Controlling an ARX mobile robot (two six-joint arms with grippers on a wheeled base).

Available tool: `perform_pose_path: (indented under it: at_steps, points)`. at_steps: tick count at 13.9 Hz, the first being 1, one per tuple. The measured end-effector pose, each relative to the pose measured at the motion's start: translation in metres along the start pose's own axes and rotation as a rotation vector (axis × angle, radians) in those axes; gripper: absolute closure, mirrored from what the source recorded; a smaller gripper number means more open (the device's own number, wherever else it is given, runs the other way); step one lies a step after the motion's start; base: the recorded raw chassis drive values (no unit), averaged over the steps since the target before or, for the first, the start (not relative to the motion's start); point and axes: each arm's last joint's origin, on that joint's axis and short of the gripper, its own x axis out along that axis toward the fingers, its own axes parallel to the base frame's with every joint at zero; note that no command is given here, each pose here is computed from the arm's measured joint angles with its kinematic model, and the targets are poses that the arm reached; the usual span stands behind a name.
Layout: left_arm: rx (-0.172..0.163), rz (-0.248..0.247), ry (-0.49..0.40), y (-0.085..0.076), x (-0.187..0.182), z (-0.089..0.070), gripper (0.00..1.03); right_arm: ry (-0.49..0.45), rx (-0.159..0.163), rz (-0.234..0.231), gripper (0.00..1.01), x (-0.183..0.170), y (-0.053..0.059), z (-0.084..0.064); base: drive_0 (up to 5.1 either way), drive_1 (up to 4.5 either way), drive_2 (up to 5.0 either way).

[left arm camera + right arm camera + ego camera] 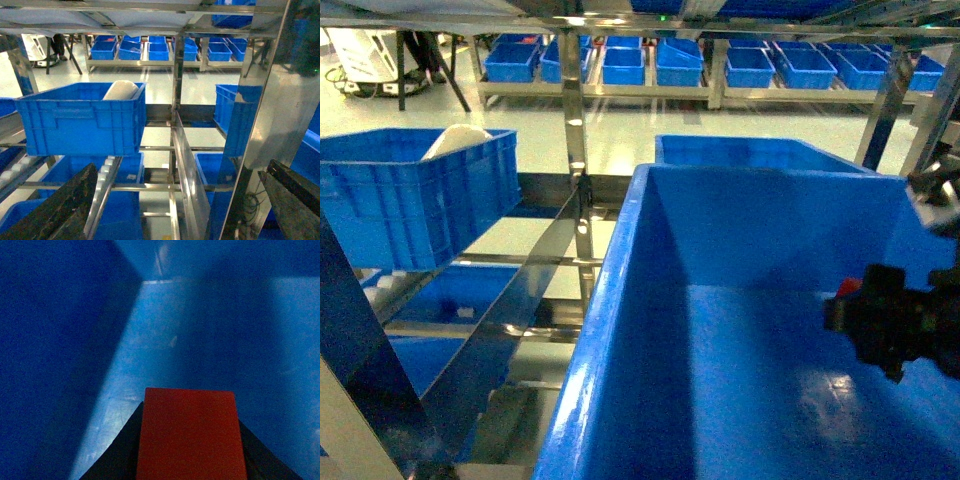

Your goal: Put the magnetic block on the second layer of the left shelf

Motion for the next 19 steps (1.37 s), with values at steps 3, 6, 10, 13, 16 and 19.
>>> perform_pose_path:
  at_steps: [3,6,10,13,16,19]
  points:
    - [0.000,0.000,0.000,0.000,0.000,0.000,0.05,0.092,-0.010,-0.065,0.68,0.038,0.006,-0.021,0.0,0.00,0.0]
    - [0.000,0.000,0.000,0.000,0.000,0.000,0.05,0.082,-0.030,-0.097,0.68,0.051,0.012,-0.026,0.0,0.00,0.0]
    - [0.000,0.000,0.000,0.000,0.000,0.000,0.05,-0.057,-0.105,-0.119,0.21,0.030,0.016,-0.008,0.0,0.00,0.0]
    - [0.000,0.000,0.000,0.000,0.000,0.000,0.05,-0.113,-0.208,-0.123,0.04,-0.005,0.021,-0.004,0.0,0.00,0.0]
    - [0.000,0.000,0.000,0.000,0.000,0.000,0.05,-0.206,-0.254,-0.176,0.03,-0.050,0.016,-0.003,0.0,0.00,0.0]
    - [0.000,0.000,0.000,0.000,0.000,0.000,0.05,-0.308,-0.242,-0.245,0.03,-0.094,0.005,0.007,0.0,0.00,0.0]
